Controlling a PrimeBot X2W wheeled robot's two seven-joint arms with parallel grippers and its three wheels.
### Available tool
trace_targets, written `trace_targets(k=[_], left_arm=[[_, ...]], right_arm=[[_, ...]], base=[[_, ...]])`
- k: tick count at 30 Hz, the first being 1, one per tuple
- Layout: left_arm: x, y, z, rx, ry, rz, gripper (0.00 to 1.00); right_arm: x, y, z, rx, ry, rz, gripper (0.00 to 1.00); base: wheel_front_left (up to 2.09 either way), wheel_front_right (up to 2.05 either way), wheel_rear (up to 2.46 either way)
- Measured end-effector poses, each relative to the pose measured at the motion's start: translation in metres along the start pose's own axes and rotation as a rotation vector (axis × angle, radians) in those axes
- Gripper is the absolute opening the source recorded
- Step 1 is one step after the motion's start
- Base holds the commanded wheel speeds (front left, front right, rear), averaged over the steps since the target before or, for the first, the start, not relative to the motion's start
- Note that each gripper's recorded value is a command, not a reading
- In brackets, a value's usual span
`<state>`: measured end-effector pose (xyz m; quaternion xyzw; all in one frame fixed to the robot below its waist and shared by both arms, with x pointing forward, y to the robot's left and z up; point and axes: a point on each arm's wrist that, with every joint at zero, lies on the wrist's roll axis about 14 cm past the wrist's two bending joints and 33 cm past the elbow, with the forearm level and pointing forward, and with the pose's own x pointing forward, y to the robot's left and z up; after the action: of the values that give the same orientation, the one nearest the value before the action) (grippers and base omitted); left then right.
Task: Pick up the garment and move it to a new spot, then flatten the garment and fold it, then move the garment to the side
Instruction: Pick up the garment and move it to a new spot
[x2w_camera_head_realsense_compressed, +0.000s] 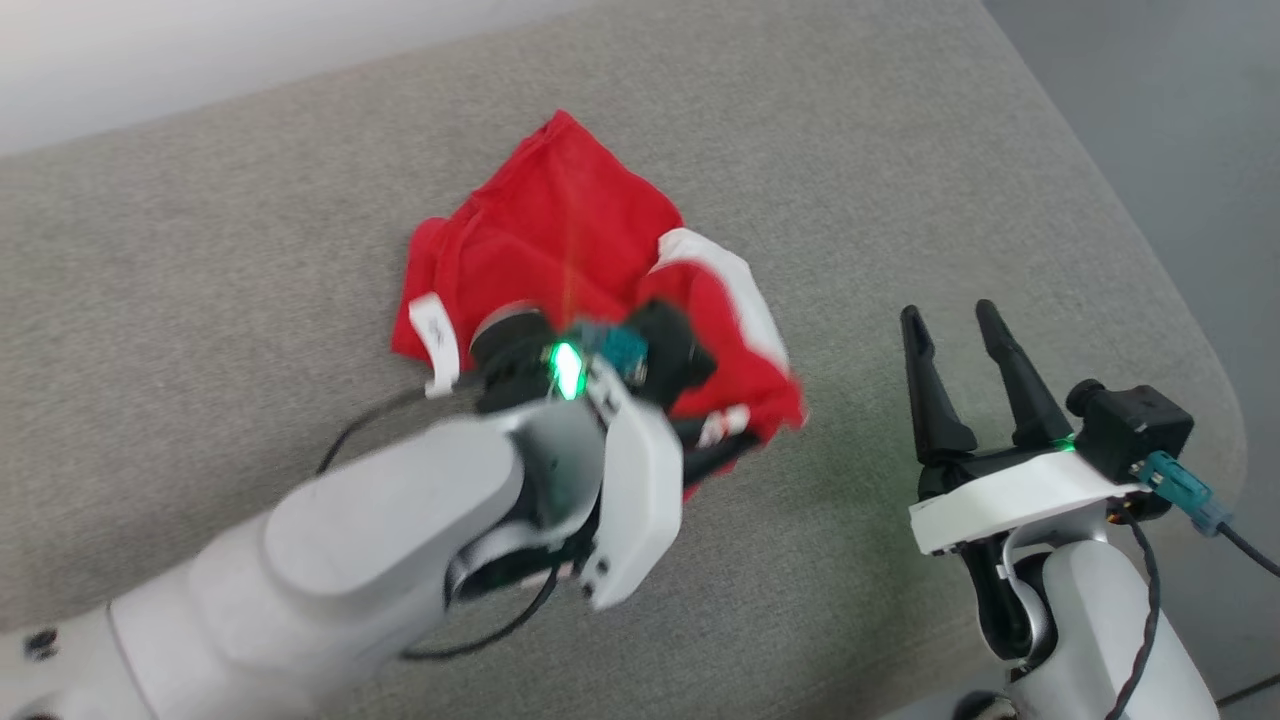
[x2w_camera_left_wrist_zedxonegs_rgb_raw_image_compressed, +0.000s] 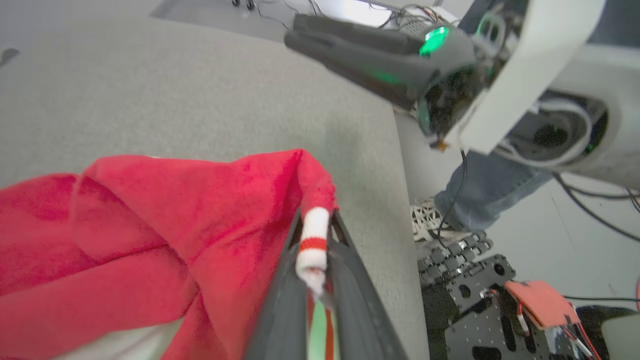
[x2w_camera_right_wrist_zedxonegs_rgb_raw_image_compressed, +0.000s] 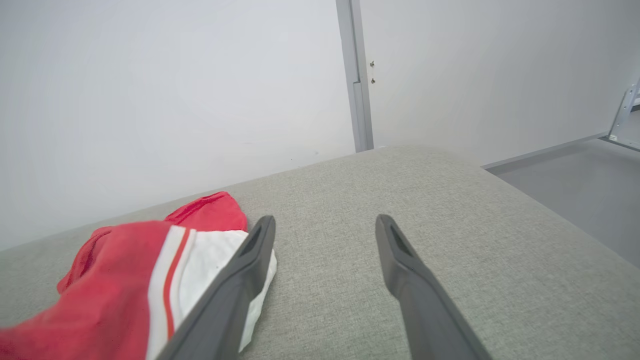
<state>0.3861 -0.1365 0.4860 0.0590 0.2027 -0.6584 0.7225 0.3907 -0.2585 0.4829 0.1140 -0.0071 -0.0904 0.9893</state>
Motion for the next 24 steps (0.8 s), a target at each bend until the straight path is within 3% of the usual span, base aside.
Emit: trace_targets(k=[12,18,19,20,21,22,23,24], left_arm=[[0.011,0.001,-0.103,-0.039,0.302,-0.013,0.0],[0.016,0.006,-0.125,-0.003,0.4,-0.014,0.0],[0.016,0.006,-0.126,-0.004,0.403,-0.016,0.13],[0.016,0.006,-0.126,-0.01,0.399,-0.016,0.13],[0.015,0.006,-0.125,-0.017,0.392,-0.015,0.31],[0.014,0.007,-0.123,-0.015,0.383,-0.011,0.7],[0.012,0.009,-0.121,-0.007,0.373,-0.005,1.0],[0.007,0.016,-0.114,0.003,0.341,0.024,1.0]], right_arm=[[-0.002,-0.012,-0.005,0.015,0.016,-0.04,1.0],[-0.003,-0.018,-0.004,0.013,0.017,-0.058,1.0],[-0.004,-0.019,-0.004,0.012,0.018,-0.061,1.0],[-0.003,-0.019,-0.004,0.012,0.017,-0.062,1.0],[-0.003,-0.02,-0.004,0.011,0.017,-0.064,1.0],[-0.002,-0.02,-0.004,0.005,0.017,-0.061,1.0],[-0.001,-0.018,-0.005,0.0,0.019,-0.056,1.0],[0.002,-0.016,-0.006,-0.007,0.02,-0.047,1.0]], base=[[0.0,0.0,0.0],[0.0,0.0,0.0],[0.0,0.0,0.0],[0.0,0.0,0.0],[0.0,0.0,0.0],[0.0,0.0,0.0],[0.0,0.0,0.0],[0.0,0.0,0.0]])
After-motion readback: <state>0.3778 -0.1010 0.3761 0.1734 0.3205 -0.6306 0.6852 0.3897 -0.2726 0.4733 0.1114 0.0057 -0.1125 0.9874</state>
